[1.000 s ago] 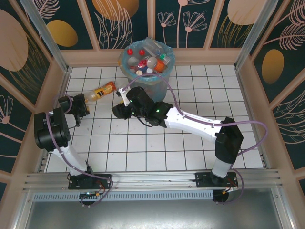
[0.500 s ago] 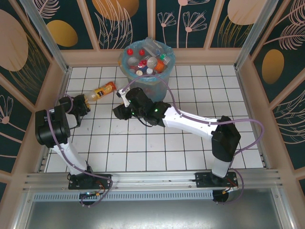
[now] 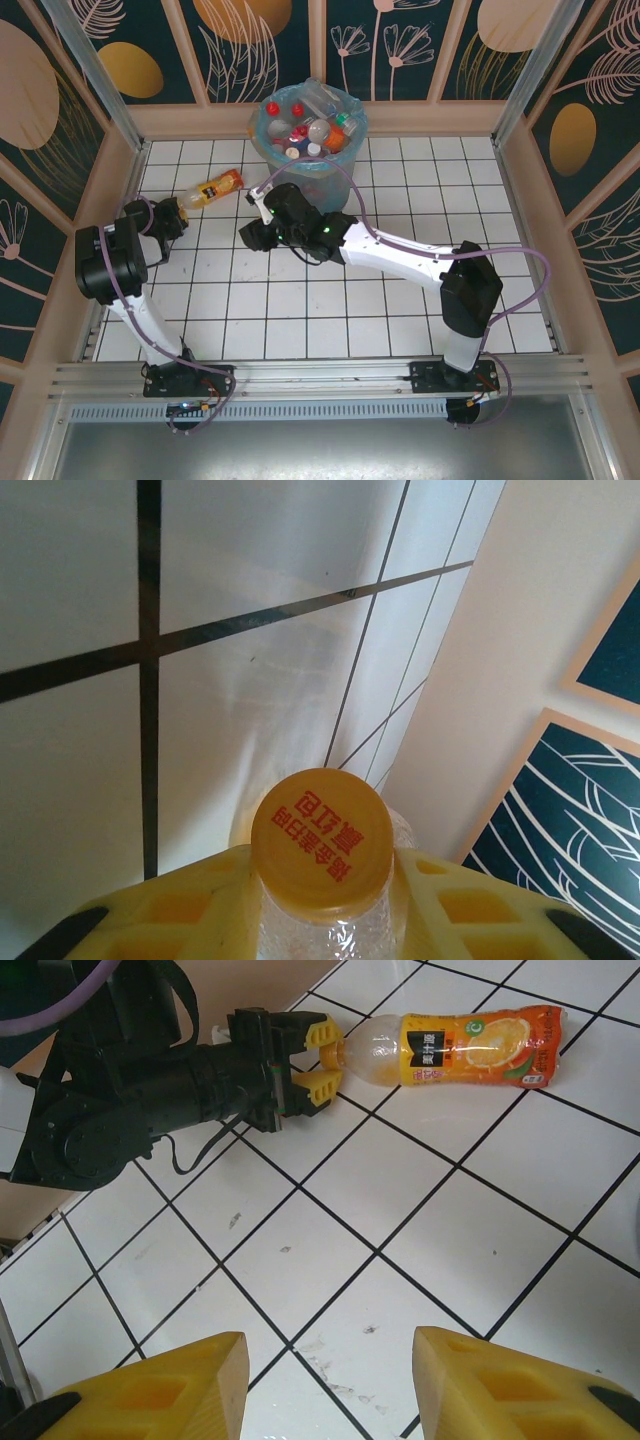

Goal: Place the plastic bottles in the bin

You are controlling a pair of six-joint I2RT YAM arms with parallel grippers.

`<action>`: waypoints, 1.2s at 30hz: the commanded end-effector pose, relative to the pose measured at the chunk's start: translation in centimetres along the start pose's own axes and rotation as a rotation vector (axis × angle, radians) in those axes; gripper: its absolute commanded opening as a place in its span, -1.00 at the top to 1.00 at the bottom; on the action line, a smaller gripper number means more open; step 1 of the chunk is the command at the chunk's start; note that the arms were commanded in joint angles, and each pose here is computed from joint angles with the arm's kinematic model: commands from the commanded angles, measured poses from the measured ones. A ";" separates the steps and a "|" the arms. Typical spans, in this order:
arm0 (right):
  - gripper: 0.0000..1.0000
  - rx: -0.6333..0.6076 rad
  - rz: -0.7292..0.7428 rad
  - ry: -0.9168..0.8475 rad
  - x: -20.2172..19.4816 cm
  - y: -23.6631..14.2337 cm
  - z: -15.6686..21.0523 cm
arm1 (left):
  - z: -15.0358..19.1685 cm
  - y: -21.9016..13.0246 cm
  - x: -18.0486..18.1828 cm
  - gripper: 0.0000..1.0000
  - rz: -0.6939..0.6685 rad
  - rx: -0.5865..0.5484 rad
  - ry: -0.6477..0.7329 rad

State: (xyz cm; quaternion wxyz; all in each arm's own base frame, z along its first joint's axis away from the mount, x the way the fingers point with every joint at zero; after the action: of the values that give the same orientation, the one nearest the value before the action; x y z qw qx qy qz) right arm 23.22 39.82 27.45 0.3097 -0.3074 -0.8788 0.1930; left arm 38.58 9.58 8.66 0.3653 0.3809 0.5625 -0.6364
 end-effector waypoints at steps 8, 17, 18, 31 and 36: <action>0.06 -0.016 -0.016 -0.004 0.2 -0.1 -1.0 | -0.7 0.7 -0.2 0.36 0.018 -0.019 -0.010; 0.05 -0.012 -0.016 -0.001 0.1 0.0 -0.8 | -1.1 1.3 -0.6 -0.08 -0.011 -0.027 0.014; 0.05 -0.011 -0.014 0.000 0.1 0.0 -0.8 | -1.2 1.4 -0.7 -0.06 -0.013 -0.029 0.015; 0.05 -0.003 -0.010 0.008 -0.5 0.3 -0.7 | -1.6 2.8 -0.3 0.15 -0.042 -0.023 0.026; 0.06 -0.009 -0.015 0.011 -0.4 0.1 -0.8 | -1.7 3.0 -0.1 0.28 -0.046 -0.027 0.023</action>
State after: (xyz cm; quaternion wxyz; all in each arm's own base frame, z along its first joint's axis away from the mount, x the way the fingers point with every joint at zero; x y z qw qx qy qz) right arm 23.80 39.51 27.39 0.3145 -0.3066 -0.8775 0.1925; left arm 41.26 10.64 8.06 0.3552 0.3795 0.5757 -0.6311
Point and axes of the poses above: each hand's point on the last joint's axis, 136 mm out from that joint toward the fingers, its own y axis out along the fingers, its own x axis along the line the jaws close on, z = x × y, the point moved 9 cm from there along -y, back along the fingers, and after that the axes turned 12 degrees about y, right-handed, at the moved point
